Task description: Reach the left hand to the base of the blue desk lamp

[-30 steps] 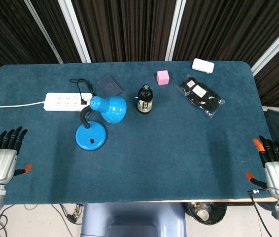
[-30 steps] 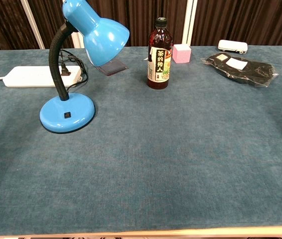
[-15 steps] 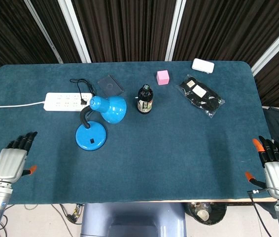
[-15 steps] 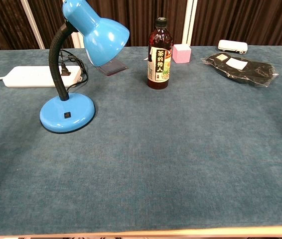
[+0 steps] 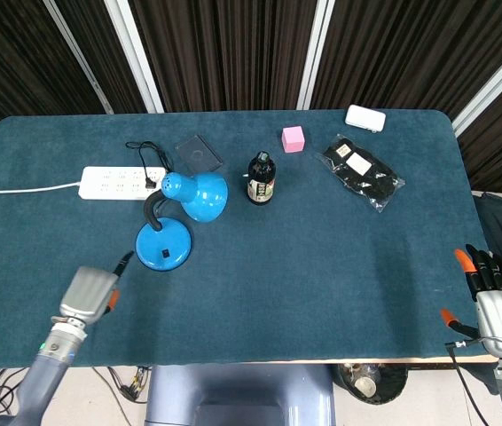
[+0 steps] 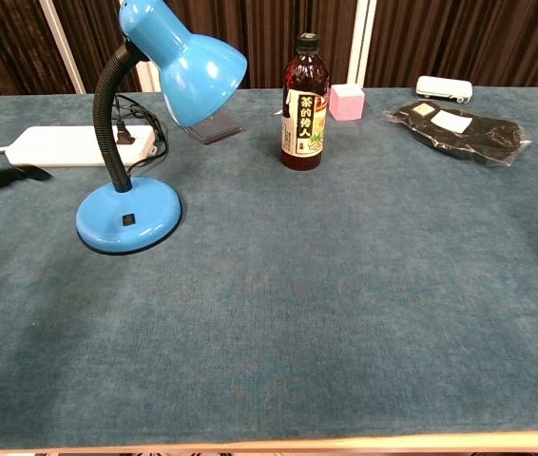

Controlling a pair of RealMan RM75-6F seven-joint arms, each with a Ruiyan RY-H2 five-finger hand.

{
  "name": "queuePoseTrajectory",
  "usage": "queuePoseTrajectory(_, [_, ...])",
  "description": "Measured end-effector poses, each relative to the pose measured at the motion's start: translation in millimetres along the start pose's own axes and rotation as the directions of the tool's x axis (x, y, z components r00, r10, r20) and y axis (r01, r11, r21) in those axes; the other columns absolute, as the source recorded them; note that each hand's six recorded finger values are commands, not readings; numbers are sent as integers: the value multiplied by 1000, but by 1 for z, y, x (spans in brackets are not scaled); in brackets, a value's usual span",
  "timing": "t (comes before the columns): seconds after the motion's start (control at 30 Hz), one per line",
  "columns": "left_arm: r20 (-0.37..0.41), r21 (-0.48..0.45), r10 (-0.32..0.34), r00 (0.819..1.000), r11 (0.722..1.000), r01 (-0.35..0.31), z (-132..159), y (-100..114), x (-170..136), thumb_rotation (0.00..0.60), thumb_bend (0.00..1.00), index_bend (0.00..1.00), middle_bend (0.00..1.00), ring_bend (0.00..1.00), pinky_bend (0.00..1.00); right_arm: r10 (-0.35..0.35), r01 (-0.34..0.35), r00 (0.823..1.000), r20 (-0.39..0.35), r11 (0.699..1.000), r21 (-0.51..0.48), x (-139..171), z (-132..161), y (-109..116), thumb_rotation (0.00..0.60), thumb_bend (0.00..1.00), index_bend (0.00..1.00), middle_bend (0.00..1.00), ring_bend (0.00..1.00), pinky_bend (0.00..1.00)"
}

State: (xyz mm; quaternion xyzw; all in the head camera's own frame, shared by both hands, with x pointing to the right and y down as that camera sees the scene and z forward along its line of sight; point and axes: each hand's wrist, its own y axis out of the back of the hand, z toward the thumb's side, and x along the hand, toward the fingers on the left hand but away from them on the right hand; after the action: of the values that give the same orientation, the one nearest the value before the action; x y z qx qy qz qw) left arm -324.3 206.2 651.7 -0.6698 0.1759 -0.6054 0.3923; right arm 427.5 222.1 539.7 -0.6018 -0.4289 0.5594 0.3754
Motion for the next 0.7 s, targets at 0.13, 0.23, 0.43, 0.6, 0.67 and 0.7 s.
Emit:
queuePoseTrajectory(0.13, [14,10,-25,1000,1000,24,21,-6,12,600,509,21,891,863,849,2,-2,1000,1,1000,-6,0,0,0,600,250,0,0,0,0])
queuePoseTrajectory(0.23, [10,14,-42,999,999,42,30,-9,20,600,510,21,891,863,849,5,-5,1000,-1,1000,-10,0,1,0,600,250,0,0,0,0])
queuePoseTrajectory(0.43, [-8,21,-64,998,998,64,40,-12,34,600,510,21,891,863,849,9,-9,1000,0,1000,-16,-1,1,-1,600,250,0,0,0,0])
queuePoseTrajectory(0.6, [-14,30,-81,997,996,82,43,-15,40,600,511,21,891,863,849,10,-10,1000,4,1000,-21,-1,1,0,600,250,0,0,0,0])
queuePoseTrajectory(0.67, [-14,37,-82,997,996,82,44,-16,43,600,511,21,891,863,849,11,-11,1000,5,1000,-23,-1,1,-1,600,250,0,0,0,0])
queuePoseTrajectory(0.7, [-15,36,-83,996,996,84,44,-16,44,600,511,22,891,863,849,11,-11,1000,5,1000,-24,-1,1,0,600,250,0,0,0,0])
